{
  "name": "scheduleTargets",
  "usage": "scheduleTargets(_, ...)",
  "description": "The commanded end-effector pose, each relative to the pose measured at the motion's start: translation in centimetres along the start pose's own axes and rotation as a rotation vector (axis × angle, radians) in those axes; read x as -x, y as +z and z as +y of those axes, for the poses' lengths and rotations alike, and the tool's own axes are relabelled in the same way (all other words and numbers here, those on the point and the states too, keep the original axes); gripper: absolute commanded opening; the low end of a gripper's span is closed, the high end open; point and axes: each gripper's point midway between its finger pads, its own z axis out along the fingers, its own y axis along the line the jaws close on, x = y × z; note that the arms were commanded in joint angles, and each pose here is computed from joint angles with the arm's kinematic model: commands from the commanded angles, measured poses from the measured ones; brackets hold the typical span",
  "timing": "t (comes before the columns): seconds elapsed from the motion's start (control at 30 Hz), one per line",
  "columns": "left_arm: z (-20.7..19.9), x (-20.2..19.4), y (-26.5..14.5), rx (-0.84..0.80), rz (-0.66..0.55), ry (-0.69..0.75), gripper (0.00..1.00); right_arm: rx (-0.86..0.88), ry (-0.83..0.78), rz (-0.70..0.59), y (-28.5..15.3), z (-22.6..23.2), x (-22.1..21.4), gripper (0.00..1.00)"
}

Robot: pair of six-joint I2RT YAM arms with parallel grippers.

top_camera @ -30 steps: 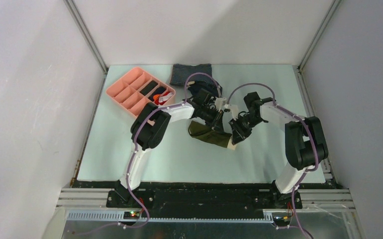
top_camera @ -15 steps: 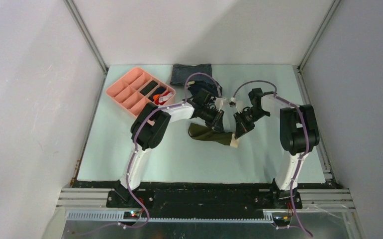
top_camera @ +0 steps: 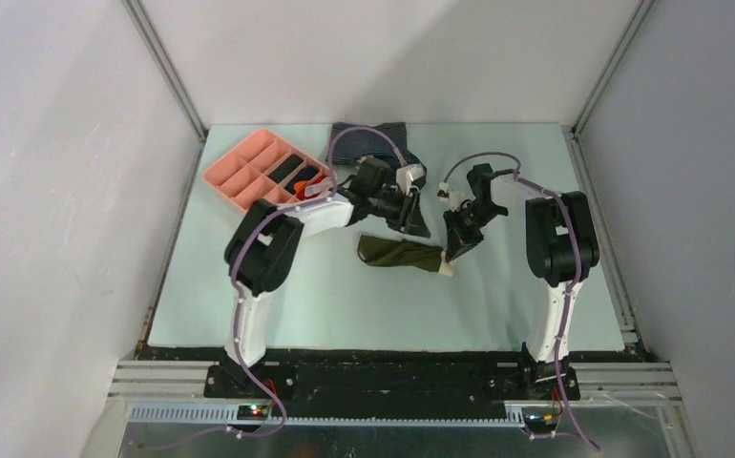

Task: Roll the underwear
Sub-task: Fold the underwear at the center of the board.

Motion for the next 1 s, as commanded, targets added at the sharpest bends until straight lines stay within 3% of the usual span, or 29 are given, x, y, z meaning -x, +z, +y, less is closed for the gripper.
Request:
scheduleTargets(0.0, -5.2, 2.4, -2.7, -0.157, -0.105, -0.006, 0.39, -0.043, 0.056, 0.032, 0.8, 0.0, 0.2, 0.06)
scheduleTargets(0.1, -5.2, -0.3, -2.6, -0.176, -0.05, -0.027, 0.31, -0.06, 0.057, 0.037, 0.9, -0.1, 0.1, 0.06)
scheduleTargets(0.4, -1.7, -5.5, -3.8, -0.026, 0.063, -0.037, 0.29, -0.068, 0.051, 0.041, 1.0, -0.1, 0.1, 0.06)
scheduleTargets(0.67, 1.6, -4.2, -5.4, 0.088, 0.049, 0.006, 0.29, -0.069, 0.044, 0.047, 1.0, -0.1, -0.1, 0.06)
scheduleTargets(0.97, 7.1, -3.0, -6.3, 0.276, 0.049, 0.001, 0.35, -0.073, 0.036, 0.051, 1.0, 0.0, -0.4, 0.06)
